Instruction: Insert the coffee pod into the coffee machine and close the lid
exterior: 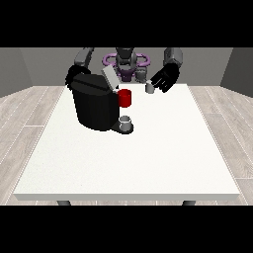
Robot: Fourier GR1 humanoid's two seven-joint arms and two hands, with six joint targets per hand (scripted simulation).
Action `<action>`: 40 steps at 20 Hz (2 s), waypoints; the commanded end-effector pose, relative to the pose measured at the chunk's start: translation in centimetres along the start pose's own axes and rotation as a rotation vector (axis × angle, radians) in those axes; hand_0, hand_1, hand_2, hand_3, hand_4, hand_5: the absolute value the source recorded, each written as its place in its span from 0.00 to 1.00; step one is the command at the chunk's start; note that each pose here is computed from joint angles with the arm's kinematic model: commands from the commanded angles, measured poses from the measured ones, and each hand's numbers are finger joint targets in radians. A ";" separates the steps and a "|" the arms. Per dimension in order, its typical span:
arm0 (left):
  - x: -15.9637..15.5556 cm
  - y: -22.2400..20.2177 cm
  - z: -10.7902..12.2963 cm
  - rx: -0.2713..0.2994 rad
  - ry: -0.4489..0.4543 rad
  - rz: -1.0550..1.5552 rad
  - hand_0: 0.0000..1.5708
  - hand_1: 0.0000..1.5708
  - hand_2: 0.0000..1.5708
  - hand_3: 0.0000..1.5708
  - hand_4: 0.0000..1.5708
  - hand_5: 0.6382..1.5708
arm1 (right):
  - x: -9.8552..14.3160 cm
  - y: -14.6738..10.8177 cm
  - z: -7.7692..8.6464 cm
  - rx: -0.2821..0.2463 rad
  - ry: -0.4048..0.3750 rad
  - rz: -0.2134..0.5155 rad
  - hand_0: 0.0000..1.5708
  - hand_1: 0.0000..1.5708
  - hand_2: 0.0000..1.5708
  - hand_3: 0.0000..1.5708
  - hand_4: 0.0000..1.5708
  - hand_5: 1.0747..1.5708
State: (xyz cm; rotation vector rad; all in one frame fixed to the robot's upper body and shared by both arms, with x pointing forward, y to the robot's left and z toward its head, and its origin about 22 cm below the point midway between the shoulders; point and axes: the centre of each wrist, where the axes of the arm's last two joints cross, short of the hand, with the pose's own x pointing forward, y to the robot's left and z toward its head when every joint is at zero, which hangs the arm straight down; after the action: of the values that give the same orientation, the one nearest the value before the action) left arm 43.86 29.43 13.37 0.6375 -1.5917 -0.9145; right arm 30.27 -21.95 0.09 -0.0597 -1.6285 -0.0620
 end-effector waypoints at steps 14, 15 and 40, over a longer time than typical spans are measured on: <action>7.1 9.4 -2.7 0.151 -0.079 0.001 0.81 0.81 0.85 0.81 0.33 1.00 | 4.4 -0.7 -2.9 0.000 -0.116 0.028 0.00 0.00 0.00 0.00 0.29 1.00; 6.9 9.6 -2.6 0.182 -0.057 -0.019 0.82 0.82 0.85 0.80 0.33 1.00 | 3.0 1.5 -1.1 0.039 -0.124 0.045 0.00 0.00 0.00 0.00 0.31 1.00; 8.1 3.5 -4.0 0.072 -0.071 -0.028 0.76 0.76 0.81 0.76 0.33 1.00 | 2.6 0.8 -1.2 -0.013 -0.083 -0.015 0.00 0.00 0.00 0.00 0.29 1.00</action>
State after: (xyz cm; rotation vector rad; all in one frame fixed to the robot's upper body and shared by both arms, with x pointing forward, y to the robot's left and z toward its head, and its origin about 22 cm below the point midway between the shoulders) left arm 46.24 24.82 21.96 0.6918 -1.6942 -0.8988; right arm 31.46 -21.53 2.98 -0.0678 -1.7157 -0.0780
